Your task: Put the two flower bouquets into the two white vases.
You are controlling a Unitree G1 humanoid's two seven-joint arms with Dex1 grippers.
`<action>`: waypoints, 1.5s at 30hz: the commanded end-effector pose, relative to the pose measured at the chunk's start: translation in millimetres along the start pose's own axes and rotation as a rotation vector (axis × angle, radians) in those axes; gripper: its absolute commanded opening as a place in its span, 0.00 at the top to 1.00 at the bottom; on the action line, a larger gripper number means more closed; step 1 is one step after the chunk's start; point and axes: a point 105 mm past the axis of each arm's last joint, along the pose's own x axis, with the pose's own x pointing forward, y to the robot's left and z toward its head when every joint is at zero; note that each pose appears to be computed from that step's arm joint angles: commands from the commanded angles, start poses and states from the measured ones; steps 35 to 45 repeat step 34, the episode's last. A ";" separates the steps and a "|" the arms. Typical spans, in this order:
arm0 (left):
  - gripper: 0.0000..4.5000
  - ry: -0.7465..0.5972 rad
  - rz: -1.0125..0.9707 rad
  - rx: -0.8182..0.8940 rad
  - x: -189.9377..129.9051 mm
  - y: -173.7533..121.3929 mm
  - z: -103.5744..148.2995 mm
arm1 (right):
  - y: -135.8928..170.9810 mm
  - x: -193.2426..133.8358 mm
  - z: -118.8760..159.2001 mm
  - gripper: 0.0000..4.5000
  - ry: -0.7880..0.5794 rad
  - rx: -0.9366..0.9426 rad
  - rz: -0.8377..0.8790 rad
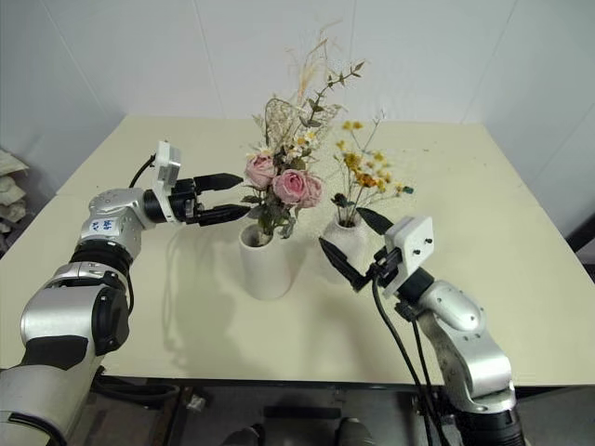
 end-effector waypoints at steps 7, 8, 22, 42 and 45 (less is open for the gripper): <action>0.00 0.001 -0.023 0.023 -46.3 -1.9 20.7 | -33.2 -77.7 34.1 0.00 0.295 -0.089 0.054; 0.00 0.007 -0.038 0.018 -50.5 -4.0 21.2 | -37.5 -85.6 36.2 0.00 0.323 -0.087 0.057; 0.00 -0.005 -0.060 -0.038 -71.3 -54.8 14.2 | -66.5 -117.9 60.0 0.00 0.362 -0.022 0.022; 0.00 -0.030 0.031 0.012 -79.3 -77.4 25.5 | -76.4 -107.7 46.3 0.00 0.384 0.043 0.076; 0.00 -0.030 0.031 0.012 -79.3 -77.4 25.5 | -76.4 -107.7 46.3 0.00 0.384 0.043 0.076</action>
